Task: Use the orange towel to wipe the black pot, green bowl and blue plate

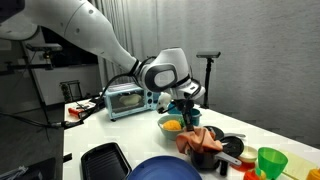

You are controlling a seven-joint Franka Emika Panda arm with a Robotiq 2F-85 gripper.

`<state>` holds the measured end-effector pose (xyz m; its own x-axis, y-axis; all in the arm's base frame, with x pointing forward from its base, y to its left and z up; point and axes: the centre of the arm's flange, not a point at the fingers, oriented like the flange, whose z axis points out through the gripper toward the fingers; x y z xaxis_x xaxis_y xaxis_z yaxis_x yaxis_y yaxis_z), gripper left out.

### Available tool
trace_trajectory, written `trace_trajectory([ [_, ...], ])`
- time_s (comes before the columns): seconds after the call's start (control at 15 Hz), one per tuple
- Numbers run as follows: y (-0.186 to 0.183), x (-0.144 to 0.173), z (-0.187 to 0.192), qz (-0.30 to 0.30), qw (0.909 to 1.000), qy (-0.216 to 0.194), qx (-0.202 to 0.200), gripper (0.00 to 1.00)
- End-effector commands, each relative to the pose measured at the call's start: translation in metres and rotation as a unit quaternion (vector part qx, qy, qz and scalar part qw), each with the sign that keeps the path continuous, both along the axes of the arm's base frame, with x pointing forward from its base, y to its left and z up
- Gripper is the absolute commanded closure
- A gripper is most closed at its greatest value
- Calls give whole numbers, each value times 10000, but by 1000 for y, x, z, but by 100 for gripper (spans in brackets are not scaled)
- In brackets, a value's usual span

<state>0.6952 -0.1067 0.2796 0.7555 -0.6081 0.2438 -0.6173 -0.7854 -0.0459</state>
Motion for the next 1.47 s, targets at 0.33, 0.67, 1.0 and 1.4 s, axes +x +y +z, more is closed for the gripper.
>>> trace_trajectory([
  [0.33,-15,-3,12,3,9987,-225,-446,99],
  [0.67,-83,-22,-1,-897,9931,25,-757,99],
  [1.0,-79,-48,-19,-649,9954,613,-346,99],
  [1.4,4,-31,-13,644,9974,290,127,99],
])
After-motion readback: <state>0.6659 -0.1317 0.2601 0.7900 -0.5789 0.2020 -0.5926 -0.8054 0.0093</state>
